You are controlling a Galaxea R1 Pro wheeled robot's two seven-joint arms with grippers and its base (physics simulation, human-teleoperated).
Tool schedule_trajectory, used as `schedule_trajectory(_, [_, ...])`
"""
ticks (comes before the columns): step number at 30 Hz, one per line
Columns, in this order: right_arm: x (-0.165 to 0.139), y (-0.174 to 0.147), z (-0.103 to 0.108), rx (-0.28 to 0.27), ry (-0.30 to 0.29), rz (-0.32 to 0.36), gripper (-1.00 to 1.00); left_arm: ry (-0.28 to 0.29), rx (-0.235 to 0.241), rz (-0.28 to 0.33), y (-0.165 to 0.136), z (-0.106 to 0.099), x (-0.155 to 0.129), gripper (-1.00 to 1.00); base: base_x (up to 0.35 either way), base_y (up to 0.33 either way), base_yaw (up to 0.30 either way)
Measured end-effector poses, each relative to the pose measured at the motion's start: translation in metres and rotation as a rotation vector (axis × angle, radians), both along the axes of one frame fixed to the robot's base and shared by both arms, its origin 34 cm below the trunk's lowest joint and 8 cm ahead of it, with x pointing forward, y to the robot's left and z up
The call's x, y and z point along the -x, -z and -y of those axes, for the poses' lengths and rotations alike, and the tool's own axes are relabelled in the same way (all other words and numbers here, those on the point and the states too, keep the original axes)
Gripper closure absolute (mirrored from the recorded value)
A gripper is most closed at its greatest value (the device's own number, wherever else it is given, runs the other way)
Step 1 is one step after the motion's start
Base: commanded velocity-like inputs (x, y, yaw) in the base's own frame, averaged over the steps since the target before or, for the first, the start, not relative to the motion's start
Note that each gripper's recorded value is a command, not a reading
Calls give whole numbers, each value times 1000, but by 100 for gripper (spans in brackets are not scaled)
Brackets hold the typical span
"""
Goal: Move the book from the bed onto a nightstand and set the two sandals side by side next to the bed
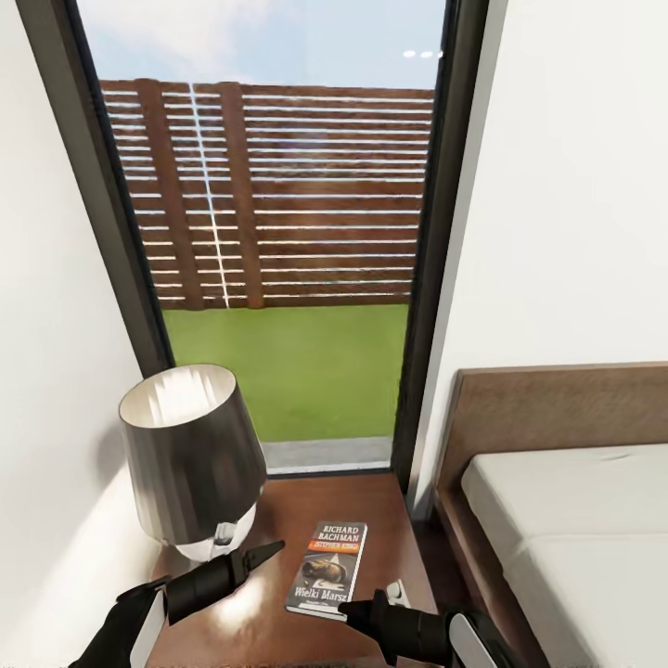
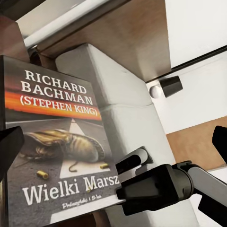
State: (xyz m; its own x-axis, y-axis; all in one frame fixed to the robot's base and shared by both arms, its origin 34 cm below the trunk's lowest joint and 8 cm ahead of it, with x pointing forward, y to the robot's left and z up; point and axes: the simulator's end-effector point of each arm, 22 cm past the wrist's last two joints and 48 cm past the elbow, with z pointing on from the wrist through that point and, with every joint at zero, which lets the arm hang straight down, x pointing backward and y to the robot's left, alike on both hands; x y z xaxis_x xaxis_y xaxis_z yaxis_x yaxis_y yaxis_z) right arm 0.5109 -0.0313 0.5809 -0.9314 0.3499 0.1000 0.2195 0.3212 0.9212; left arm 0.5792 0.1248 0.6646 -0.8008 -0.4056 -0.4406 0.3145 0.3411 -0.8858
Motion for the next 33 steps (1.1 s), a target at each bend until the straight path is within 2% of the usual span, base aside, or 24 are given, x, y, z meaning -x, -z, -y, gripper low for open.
schedule_trajectory(33, [11, 67, 0, -1, 0, 1, 100, -1, 0, -4, 68, 0, 11, -100, 0, 0, 0])
